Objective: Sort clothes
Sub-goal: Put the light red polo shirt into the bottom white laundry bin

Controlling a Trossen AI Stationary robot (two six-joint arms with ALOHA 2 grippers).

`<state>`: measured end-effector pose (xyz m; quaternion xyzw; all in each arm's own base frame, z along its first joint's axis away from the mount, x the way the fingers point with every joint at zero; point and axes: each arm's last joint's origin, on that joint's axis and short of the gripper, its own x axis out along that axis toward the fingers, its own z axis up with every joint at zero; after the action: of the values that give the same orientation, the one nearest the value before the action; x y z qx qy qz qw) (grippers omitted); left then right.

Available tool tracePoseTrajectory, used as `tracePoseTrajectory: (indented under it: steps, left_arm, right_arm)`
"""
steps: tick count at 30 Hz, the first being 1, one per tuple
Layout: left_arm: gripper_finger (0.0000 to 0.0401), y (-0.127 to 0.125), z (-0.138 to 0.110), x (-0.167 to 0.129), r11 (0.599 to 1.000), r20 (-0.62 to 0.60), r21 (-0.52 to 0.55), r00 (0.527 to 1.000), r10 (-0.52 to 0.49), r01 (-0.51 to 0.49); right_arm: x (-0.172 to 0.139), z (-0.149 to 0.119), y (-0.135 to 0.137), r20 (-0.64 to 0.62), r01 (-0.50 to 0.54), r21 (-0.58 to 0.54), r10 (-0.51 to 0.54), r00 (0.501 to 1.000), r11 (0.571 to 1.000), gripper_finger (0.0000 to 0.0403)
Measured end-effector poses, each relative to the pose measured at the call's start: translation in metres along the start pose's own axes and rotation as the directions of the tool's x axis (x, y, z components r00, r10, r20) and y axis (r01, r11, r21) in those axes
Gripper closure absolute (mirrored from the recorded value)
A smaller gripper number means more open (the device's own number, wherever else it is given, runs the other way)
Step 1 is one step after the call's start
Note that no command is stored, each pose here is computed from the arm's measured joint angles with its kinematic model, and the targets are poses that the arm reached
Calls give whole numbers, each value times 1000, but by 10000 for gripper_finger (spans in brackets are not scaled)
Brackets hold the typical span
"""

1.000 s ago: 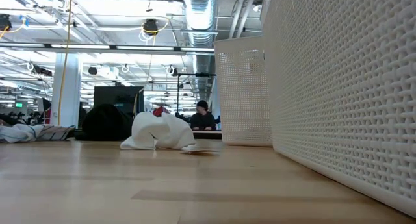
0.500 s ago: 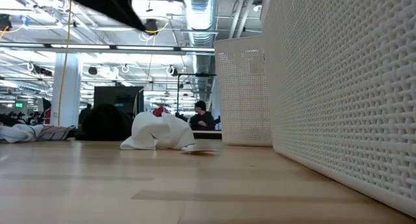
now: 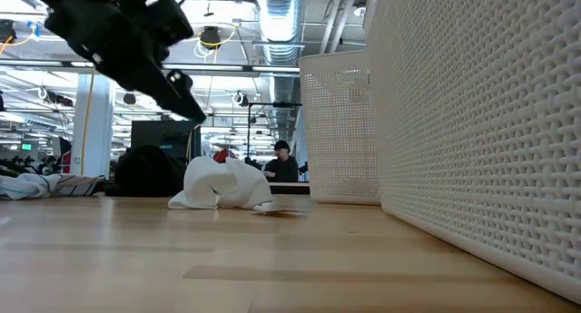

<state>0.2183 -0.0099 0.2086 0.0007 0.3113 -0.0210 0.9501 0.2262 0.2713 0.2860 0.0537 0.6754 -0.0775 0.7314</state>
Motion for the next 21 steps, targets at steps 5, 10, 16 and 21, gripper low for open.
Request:
tracePoseTrajectory:
  steps: [5, 10, 16, 21]
  left_arm:
    - [40, 7, -11, 19, 999, -70, -42, 998, 5, -8]
    - [40, 11, -19, 47, 997, -104, -73, 995, 9, -16]
    - [40, 16, -23, 82, 994, -166, -110, 986, -18, 0]
    - [80, 18, -21, 106, 996, -216, -89, 976, -15, -4]
  right_arm:
    - [19, -3, -3, -63, 23, 11, -23, 998, 1000, 392]
    - [32, -3, -6, -93, 29, 18, -27, 995, 999, 392]
    - [45, -2, -5, -88, 17, 22, -15, 996, 1000, 387]
    - [50, -3, -7, -87, 33, 37, -30, 996, 999, 360]
